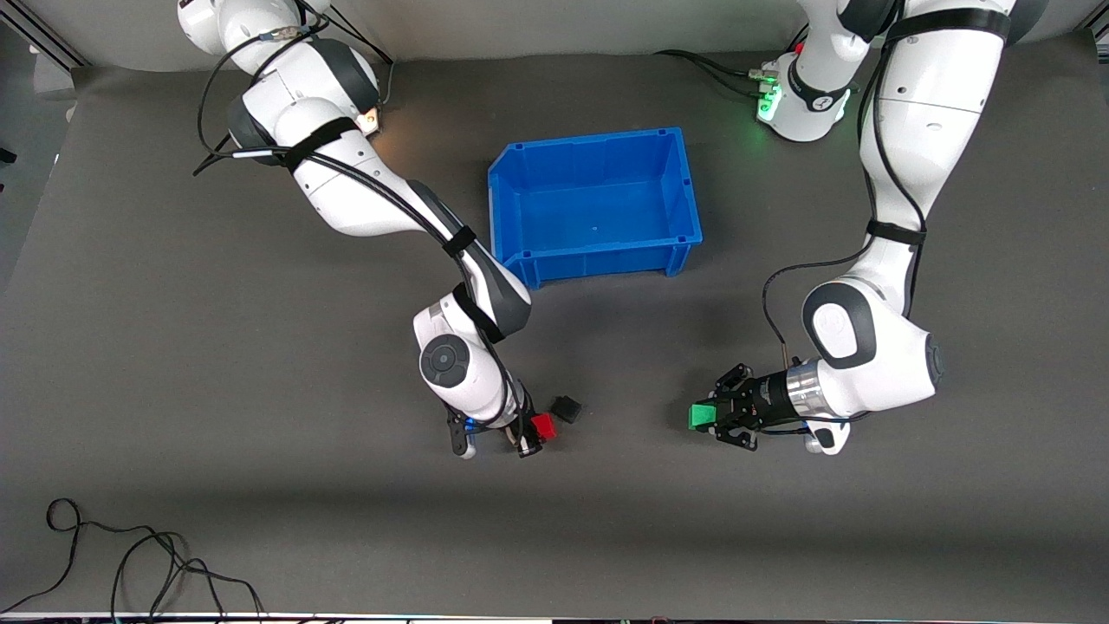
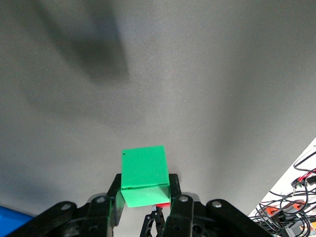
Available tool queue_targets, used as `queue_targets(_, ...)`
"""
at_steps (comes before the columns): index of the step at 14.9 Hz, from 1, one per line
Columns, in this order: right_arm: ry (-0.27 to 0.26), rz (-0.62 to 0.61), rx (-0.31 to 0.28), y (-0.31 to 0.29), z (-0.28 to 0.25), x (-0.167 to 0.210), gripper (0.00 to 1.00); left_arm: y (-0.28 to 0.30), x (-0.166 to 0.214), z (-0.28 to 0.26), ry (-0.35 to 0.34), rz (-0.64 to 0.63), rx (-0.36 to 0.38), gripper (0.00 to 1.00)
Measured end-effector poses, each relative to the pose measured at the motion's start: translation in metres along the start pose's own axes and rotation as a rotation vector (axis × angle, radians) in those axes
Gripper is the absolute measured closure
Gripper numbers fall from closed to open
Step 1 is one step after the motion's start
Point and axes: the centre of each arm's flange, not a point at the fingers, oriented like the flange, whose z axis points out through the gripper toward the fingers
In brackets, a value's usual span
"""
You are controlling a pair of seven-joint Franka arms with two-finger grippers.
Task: Attach green and red cubes to black cube
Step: 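Lower the red cube beside the black cube with the right gripper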
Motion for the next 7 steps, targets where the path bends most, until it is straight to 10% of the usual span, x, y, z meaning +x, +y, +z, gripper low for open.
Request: queue_targets(7,-0.020,-0.009,-0.007,0.013,0.003,-0.042,0.61,0.001,0.003,-0.001,0.004,-0.011,-0.001,0.63)
